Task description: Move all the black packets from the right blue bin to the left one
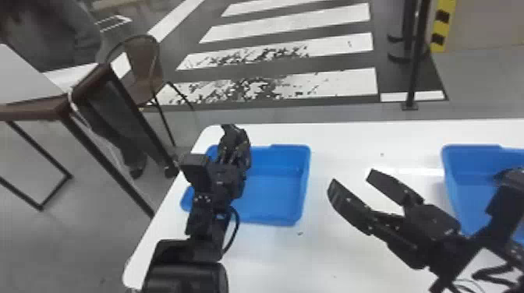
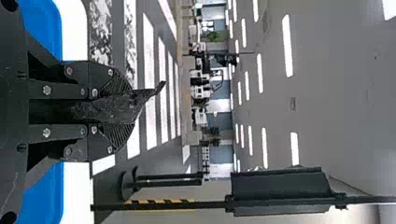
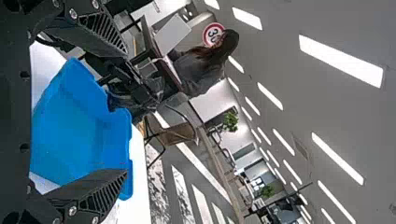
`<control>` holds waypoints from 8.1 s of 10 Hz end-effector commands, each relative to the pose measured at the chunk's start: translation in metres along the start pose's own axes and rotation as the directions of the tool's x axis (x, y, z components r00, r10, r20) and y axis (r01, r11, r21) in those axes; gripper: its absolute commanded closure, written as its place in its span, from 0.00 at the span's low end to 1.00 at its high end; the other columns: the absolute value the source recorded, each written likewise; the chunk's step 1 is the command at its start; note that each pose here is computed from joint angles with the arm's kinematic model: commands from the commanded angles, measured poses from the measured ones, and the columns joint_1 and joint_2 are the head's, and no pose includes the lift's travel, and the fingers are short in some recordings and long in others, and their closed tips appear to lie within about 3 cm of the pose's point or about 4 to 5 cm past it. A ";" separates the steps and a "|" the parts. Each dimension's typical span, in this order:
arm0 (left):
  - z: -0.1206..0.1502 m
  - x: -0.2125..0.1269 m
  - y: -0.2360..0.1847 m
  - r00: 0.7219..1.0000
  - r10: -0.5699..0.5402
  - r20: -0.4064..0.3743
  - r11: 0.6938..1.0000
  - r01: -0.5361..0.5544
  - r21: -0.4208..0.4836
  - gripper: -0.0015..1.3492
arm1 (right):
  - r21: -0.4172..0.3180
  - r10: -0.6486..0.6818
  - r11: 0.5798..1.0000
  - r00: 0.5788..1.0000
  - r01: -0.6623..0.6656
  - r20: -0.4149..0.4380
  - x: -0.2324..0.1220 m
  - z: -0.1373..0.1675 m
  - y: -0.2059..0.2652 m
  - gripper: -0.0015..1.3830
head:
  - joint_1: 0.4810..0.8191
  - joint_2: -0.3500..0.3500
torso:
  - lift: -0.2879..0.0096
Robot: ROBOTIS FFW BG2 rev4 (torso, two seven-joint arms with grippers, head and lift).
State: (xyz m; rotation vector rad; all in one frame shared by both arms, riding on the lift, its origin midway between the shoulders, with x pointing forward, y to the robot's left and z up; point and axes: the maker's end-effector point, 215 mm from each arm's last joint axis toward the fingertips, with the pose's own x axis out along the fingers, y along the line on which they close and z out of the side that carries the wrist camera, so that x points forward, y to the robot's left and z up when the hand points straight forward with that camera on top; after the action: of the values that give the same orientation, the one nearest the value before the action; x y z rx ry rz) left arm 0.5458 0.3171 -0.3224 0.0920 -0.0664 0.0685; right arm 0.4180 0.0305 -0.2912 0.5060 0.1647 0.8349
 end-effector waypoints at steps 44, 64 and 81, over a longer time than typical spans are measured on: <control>0.122 -0.140 -0.074 0.958 -0.063 0.280 0.905 0.173 -0.388 0.17 | -0.097 -0.279 0.955 0.959 0.282 0.037 -0.072 0.086 -0.184 0.90 | 0.63 0.51 | 0.50; 0.077 -0.121 -0.187 0.908 -0.408 0.097 0.773 0.400 -0.492 0.70 | 0.157 0.319 0.941 0.940 -0.300 -0.121 0.041 -0.023 0.058 0.90 | 0.63 0.91 | 0.50; 0.023 -0.035 -0.038 0.995 -0.052 0.091 0.988 0.065 -0.143 0.87 | 0.203 0.199 0.961 0.979 -0.187 -0.038 0.010 -0.014 0.011 0.14 | 0.63 1.00 | 0.50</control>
State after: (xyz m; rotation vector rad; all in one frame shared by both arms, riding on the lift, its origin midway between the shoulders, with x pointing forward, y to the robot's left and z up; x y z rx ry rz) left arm 0.4990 0.2579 -0.2921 -0.1156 -0.1733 -0.0296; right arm 0.4113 0.0535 -0.2970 0.6950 0.2606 1.0395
